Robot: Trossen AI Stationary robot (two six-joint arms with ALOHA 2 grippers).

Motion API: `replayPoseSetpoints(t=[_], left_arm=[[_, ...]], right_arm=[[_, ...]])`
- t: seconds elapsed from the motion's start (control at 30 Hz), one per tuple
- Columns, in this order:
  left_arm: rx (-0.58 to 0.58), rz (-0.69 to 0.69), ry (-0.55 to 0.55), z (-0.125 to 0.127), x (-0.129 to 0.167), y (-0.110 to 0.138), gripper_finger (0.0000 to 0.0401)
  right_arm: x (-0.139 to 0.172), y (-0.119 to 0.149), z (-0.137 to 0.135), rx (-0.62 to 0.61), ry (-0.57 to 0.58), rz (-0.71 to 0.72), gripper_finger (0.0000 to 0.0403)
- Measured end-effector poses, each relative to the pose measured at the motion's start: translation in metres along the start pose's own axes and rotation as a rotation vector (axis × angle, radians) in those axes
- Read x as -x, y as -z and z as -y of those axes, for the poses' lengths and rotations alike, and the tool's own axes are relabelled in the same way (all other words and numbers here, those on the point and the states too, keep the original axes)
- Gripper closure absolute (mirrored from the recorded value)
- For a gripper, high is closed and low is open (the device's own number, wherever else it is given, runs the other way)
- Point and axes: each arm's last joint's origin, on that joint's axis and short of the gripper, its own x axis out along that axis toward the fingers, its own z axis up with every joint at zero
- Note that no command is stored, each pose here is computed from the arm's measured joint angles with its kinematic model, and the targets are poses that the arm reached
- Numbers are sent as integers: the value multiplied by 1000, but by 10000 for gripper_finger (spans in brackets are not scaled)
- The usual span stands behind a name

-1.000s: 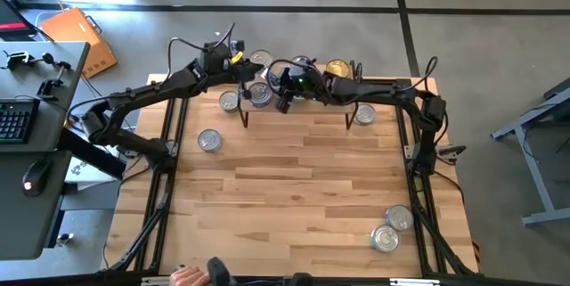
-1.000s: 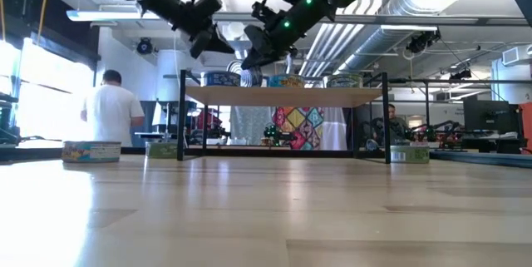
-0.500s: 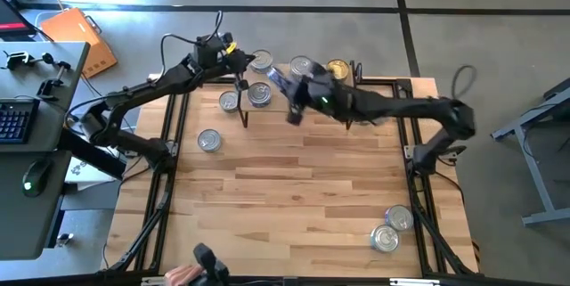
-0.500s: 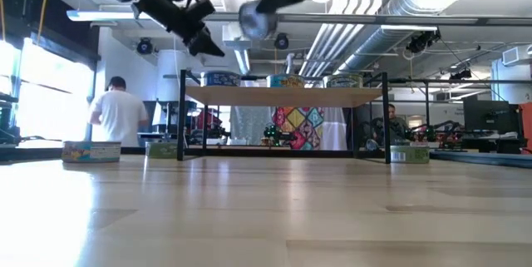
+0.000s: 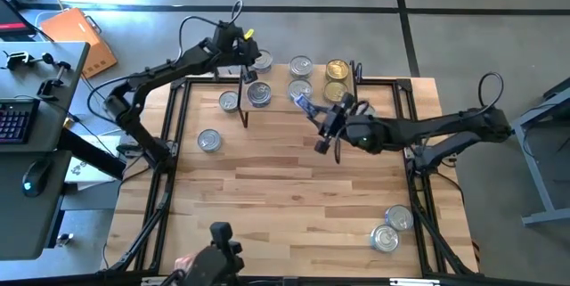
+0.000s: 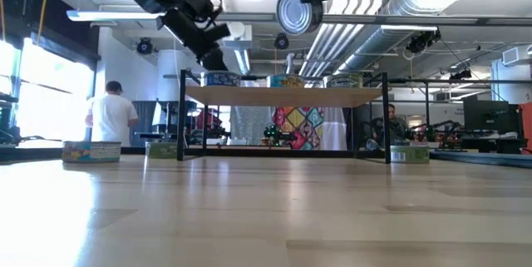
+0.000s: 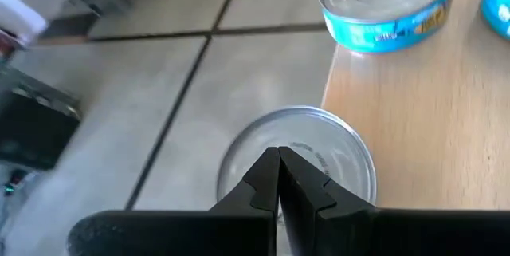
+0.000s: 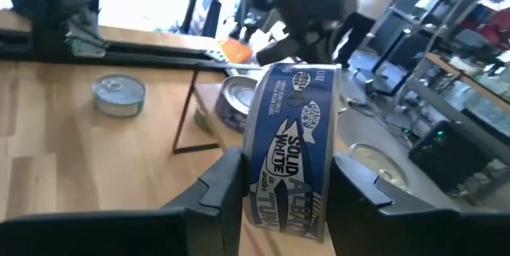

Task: Stack canned seafood by type on shelf
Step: Stack the blue tuna can on top of the other blue tuna can on the shelf

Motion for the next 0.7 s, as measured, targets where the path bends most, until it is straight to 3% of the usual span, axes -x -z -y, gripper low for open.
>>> replayPoseSetpoints(t=[0.3, 0.47, 0.7], left_arm=[[13, -146, 119, 1, -13, 1, 401], [29, -147, 221, 5, -3, -1, 401], [23, -105, 246, 10, 7, -10, 401]], right_arm=[[11, 5, -12, 19, -42, 8, 286], [12, 5, -15, 26, -52, 10, 286], [12, 5, -15, 35, -54, 9, 285]])
